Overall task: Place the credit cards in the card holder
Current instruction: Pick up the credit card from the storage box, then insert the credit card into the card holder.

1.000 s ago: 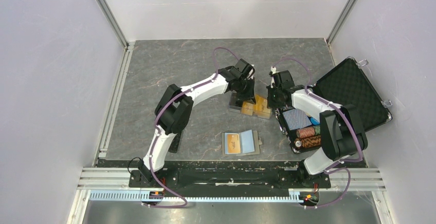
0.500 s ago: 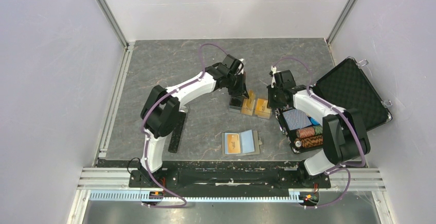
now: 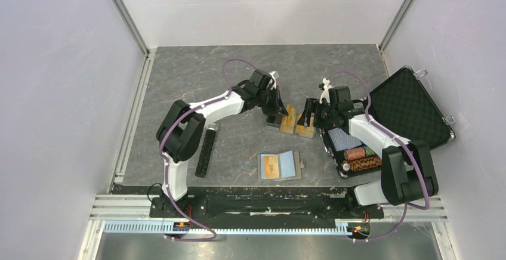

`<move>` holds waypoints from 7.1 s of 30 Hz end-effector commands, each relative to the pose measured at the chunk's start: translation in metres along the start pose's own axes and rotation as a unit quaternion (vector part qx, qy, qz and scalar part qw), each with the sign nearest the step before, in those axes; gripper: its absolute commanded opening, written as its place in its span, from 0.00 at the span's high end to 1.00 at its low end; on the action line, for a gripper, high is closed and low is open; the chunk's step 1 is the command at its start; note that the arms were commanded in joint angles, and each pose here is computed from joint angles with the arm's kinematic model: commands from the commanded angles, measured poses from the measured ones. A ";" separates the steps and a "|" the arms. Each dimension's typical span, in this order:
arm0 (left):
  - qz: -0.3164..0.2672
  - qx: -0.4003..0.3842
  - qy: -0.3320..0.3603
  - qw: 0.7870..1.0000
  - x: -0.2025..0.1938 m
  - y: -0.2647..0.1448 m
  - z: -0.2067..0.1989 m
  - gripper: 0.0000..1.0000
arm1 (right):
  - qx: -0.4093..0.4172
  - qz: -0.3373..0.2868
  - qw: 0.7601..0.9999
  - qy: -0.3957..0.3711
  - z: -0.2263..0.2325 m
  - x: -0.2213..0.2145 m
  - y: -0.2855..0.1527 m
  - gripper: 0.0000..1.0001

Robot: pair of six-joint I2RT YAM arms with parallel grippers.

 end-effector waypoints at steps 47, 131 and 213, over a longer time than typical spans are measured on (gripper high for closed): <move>-0.021 -0.116 0.000 0.993 0.003 -0.043 -0.053 0.98 | 0.199 -0.084 0.974 0.072 0.053 0.020 -0.008 0.26; -0.056 -0.098 0.082 0.990 0.009 -0.087 -0.057 0.98 | 0.239 -0.105 0.964 0.053 0.066 0.034 -0.016 0.11; 0.065 -0.056 -0.059 0.995 -0.179 -0.077 0.014 0.98 | 0.024 0.079 0.996 -0.027 0.044 -0.150 -0.019 0.92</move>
Point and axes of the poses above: each gripper's point midway between its finger pads, its own y axis out along the fingers, its own z axis along the line the jaws close on, x = y × z, the point moved 1 cm from there along -y, back along the fingers, and after that the axes turned 2 degrees about -y, right-handed, at the moved point
